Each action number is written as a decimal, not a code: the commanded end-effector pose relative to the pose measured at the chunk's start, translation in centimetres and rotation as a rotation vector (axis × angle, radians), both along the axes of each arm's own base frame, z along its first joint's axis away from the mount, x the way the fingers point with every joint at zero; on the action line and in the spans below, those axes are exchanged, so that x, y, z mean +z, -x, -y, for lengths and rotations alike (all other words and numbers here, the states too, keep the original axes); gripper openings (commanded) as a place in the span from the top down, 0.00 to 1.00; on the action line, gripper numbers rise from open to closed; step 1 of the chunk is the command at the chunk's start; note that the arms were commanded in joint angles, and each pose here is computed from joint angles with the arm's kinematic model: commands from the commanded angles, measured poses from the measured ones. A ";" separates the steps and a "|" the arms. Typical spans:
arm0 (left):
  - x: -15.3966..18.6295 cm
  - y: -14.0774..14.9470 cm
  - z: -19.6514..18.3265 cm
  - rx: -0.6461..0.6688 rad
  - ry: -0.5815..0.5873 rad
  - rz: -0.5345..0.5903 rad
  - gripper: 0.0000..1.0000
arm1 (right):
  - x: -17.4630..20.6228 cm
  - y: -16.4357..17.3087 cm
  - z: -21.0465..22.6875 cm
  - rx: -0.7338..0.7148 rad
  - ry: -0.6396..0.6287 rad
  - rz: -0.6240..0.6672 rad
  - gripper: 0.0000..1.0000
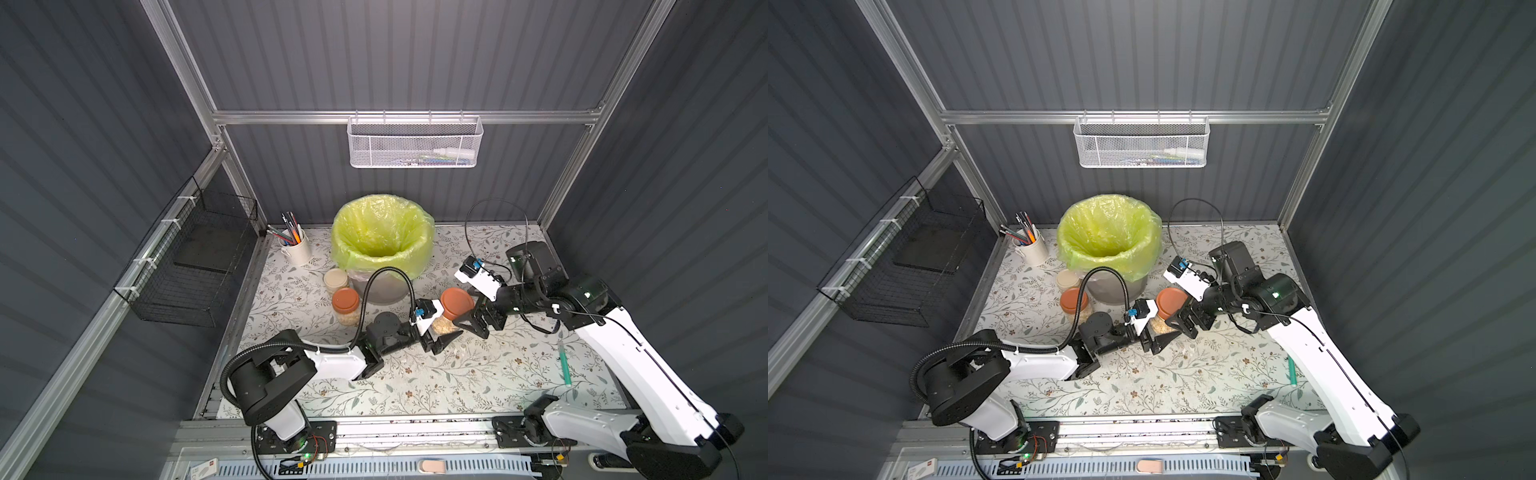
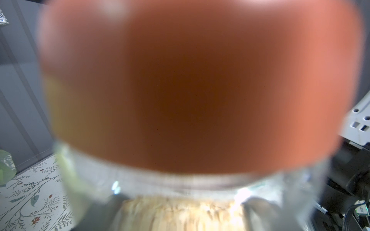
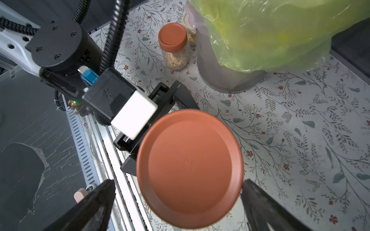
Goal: Empty expired oatmeal from jars
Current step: Unscrew the lid from the jar, then place the lid at the center of the board, then pour the expired oatmeal into the trash bin.
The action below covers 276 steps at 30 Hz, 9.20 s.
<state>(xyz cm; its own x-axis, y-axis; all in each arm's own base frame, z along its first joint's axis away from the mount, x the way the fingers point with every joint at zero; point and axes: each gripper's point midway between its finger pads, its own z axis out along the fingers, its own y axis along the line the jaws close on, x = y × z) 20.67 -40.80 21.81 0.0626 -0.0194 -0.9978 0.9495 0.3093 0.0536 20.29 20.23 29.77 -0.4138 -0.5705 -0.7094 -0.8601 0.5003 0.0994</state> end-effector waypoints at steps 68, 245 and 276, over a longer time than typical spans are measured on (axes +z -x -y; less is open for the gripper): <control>0.3 -1.2 0.8 0.057 -0.075 0.165 0.76 | -4.8 -2.9 0.9 -1.080 -0.143 -0.925 0.01; 1.9 2.2 -7.7 0.140 -0.108 0.007 0.81 | -19.2 -8.5 13.6 -1.331 0.107 -0.493 0.01; 11.9 -0.1 -11.5 0.352 -0.280 0.102 0.82 | 1.2 0.0 0.4 -0.670 -0.524 -0.260 0.03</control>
<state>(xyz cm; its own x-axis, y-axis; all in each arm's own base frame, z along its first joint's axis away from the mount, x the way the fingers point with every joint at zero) 19.94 -29.79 30.51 0.0415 0.2836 -0.9580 0.8182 0.5406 0.1955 20.29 18.84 28.48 -0.7697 0.2159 -0.6008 -0.2460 0.7681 0.5912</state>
